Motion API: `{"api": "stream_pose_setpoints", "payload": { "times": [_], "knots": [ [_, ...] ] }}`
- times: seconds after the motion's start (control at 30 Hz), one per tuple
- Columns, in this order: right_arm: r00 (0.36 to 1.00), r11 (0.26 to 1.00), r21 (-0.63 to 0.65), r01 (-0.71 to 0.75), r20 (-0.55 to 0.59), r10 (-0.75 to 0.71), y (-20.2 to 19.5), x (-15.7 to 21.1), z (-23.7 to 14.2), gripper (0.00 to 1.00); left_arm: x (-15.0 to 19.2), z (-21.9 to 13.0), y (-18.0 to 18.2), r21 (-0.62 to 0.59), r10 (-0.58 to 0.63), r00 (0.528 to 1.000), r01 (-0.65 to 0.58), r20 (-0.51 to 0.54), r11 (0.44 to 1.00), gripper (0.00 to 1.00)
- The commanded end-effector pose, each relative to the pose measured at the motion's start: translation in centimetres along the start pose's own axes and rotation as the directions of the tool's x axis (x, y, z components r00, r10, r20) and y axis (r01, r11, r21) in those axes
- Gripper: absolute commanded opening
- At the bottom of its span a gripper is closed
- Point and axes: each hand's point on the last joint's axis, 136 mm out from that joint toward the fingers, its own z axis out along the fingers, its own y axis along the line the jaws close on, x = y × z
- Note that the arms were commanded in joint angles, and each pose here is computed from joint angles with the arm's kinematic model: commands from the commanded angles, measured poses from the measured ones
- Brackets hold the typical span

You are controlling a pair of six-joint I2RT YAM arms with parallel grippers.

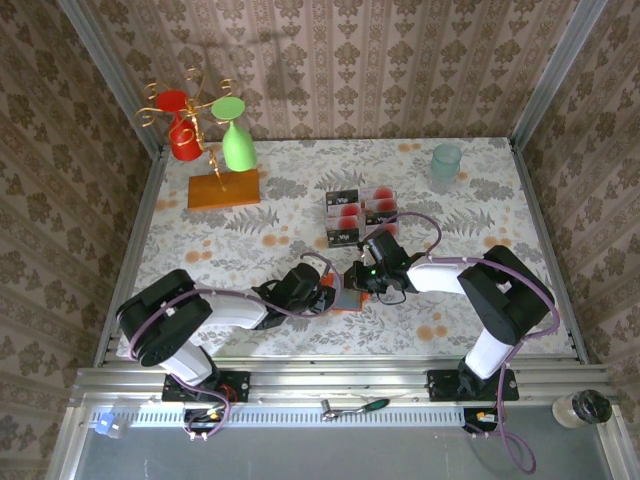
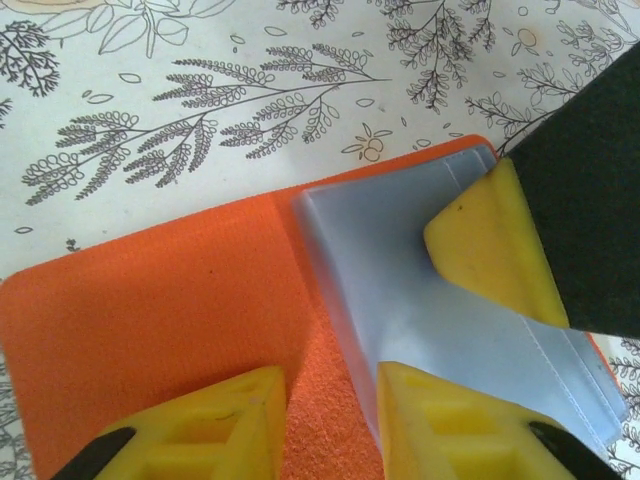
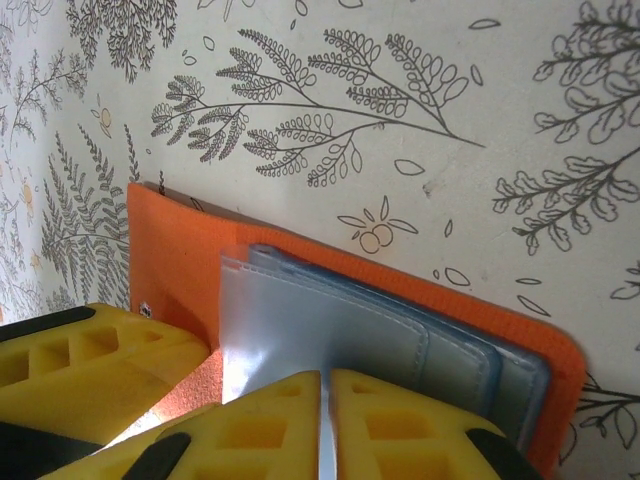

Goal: Put the credit cards into the card holder

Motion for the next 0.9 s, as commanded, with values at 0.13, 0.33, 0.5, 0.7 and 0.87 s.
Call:
{"api": "stream_pose_setpoints", "payload": {
  "times": [0.13,0.33,0.5,0.7,0.87],
  "knots": [
    [1.0,1.0,0.005,0.004,0.01,-0.004,1.0,0.0,-1.7,0.31,2.7,0.8,0.7,-0.036,0.019,0.995,-0.022,-0.096,0.999,0.26],
    [0.998,1.0,0.016,0.01,0.054,-0.011,1.0,-0.3,-3.2,0.47,2.8,0.9,0.7,-0.042,0.019,0.995,-0.023,-0.102,0.999,0.25],
    [0.998,1.0,0.023,0.001,0.065,-0.002,0.7,-0.4,-3.3,0.53,2.8,0.9,0.7,-0.044,0.018,0.995,-0.023,-0.1,0.999,0.25],
    [0.998,1.0,0.02,-0.016,0.066,0.015,0.4,-0.3,-2.9,0.59,2.9,1.0,0.7,-0.045,0.019,0.994,-0.024,-0.107,0.999,0.24],
    [0.998,1.0,0.014,-0.023,0.06,0.022,0.5,-0.2,-2.7,0.64,2.8,1.0,0.7,-0.044,0.021,0.994,-0.025,-0.105,0.999,0.24]
  ]
}}
